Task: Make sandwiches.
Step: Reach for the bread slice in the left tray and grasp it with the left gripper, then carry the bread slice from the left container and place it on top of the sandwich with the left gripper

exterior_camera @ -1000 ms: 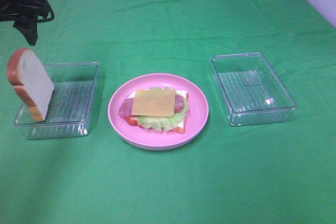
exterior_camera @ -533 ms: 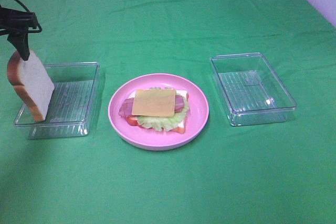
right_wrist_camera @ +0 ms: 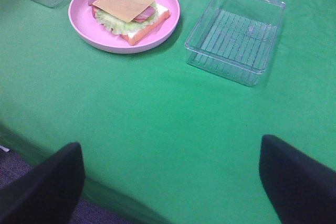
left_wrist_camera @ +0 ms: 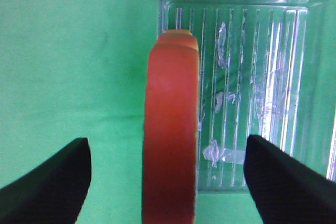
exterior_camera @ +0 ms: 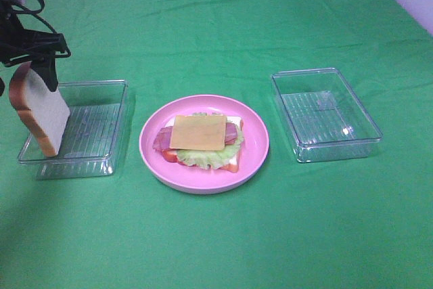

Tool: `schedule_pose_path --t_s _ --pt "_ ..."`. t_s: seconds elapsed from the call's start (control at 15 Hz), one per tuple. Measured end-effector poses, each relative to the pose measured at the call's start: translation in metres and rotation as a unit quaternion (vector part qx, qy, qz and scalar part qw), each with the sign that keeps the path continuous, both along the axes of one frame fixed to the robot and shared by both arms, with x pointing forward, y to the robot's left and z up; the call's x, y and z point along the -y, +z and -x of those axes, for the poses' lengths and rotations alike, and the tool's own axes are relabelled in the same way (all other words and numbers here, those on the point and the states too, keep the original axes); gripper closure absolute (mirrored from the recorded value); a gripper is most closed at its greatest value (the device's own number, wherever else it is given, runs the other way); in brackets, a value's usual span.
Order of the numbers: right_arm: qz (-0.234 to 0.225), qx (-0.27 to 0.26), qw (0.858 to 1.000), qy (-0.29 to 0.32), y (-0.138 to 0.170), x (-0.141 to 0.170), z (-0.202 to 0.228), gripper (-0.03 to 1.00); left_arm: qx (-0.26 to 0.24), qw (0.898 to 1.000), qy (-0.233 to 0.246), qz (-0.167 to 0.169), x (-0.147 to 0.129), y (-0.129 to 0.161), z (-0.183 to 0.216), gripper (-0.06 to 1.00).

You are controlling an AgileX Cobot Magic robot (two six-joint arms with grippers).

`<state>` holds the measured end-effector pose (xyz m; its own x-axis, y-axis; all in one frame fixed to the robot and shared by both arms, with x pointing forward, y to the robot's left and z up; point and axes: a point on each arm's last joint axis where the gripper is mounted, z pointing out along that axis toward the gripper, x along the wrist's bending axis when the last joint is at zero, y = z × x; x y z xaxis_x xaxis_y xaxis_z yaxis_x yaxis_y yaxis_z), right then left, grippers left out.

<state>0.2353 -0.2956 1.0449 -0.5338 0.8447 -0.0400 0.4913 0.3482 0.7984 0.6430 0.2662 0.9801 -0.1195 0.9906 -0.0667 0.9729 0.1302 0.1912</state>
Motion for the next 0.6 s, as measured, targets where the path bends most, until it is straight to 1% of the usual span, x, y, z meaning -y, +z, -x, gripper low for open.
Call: schedule_pose_path --t_s 0.07,0.13,0.27,0.47,0.53,0.6 --pt "0.0 0.0 1.0 0.0 0.0 0.0 0.0 0.11 -0.007 1.0 -0.01 -0.003 0.0001 -0.0069 -0.0016 0.23" --pt "0.0 0.0 1.0 0.0 0.0 0.0 0.0 0.11 -0.007 1.0 -0.011 -0.003 0.0002 -0.0085 -0.0021 0.29" --pt "0.0 0.0 1.0 0.0 0.0 0.0 0.0 0.11 0.003 1.0 -0.015 -0.003 0.0003 -0.0089 -0.0043 0.42" --pt "0.0 0.0 1.0 0.0 0.0 0.0 0.0 0.11 0.013 1.0 -0.019 -0.001 0.0009 -0.0082 -0.0061 0.7" --pt "0.0 0.0 1.0 0.0 0.0001 0.0 0.0 0.11 0.013 1.0 -0.019 -0.001 0.0009 -0.0082 -0.0061 0.73" --pt "0.0 0.0 1.0 0.0 0.0001 0.0 0.0 0.11 0.013 1.0 -0.018 0.001 0.0012 -0.0082 -0.0061 0.73"
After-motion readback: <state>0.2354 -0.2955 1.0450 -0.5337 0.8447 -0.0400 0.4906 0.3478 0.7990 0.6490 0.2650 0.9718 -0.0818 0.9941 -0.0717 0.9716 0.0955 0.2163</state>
